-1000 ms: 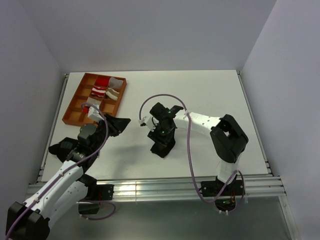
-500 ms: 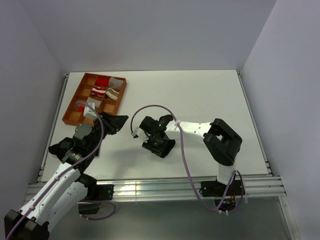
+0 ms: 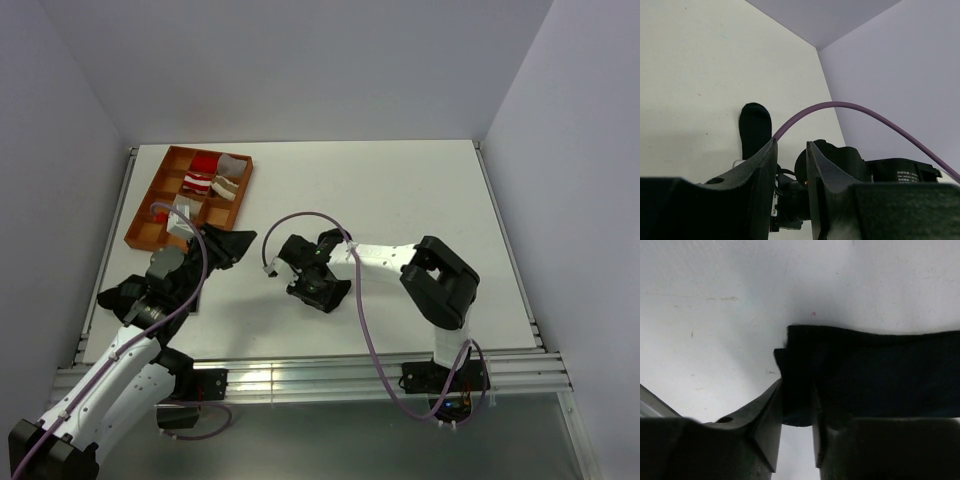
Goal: Roll the socks
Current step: Roll the sock at the center of the board.
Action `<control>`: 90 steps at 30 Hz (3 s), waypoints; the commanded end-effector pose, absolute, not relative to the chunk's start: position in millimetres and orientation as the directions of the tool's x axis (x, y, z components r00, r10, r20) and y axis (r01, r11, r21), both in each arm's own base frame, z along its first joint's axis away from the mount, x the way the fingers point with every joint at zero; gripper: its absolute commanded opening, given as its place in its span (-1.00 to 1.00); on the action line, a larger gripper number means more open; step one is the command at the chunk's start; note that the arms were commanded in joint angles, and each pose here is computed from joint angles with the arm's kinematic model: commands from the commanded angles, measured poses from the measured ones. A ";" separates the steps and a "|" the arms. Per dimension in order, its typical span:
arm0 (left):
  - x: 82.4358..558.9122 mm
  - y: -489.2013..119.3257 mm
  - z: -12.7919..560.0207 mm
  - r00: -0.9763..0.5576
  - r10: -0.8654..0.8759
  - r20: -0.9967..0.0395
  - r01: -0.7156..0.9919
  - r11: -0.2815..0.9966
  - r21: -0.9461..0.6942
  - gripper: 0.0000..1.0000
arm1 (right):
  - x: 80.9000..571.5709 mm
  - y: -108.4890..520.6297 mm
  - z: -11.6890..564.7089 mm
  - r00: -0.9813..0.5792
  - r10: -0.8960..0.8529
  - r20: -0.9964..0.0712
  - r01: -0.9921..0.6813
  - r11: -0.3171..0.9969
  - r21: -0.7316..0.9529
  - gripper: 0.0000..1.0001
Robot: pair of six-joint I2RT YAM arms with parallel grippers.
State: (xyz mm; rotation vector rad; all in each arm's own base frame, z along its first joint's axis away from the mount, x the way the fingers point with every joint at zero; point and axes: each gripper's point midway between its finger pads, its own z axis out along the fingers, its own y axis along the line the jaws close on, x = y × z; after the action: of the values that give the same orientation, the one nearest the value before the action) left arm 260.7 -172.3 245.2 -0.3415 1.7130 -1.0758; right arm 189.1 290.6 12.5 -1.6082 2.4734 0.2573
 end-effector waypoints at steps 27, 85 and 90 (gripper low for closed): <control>225.6 -249.8 213.2 -0.394 -0.483 -0.782 0.650 0.454 -0.609 -0.53 | 178.8 271.7 51.5 -0.592 -0.800 -0.098 -0.504 0.272 0.820 -0.67; 192.7 -346.7 59.9 -0.654 0.051 -0.755 0.750 0.172 -0.639 -0.21 | 189.8 244.8 55.1 -0.656 -0.753 -0.043 -0.396 0.296 0.869 -0.75; 193.1 -348.2 52.8 -0.668 0.062 -0.741 0.738 0.174 -0.651 -0.22 | 189.3 243.8 57.8 -0.658 -0.752 -0.040 -0.386 0.291 0.876 -0.76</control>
State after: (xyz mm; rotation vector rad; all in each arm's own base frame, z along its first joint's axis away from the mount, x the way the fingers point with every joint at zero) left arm 195.1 -342.7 50.3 0.6843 1.9341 -1.5158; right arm 192.1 246.7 40.5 -1.3472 2.8014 1.6388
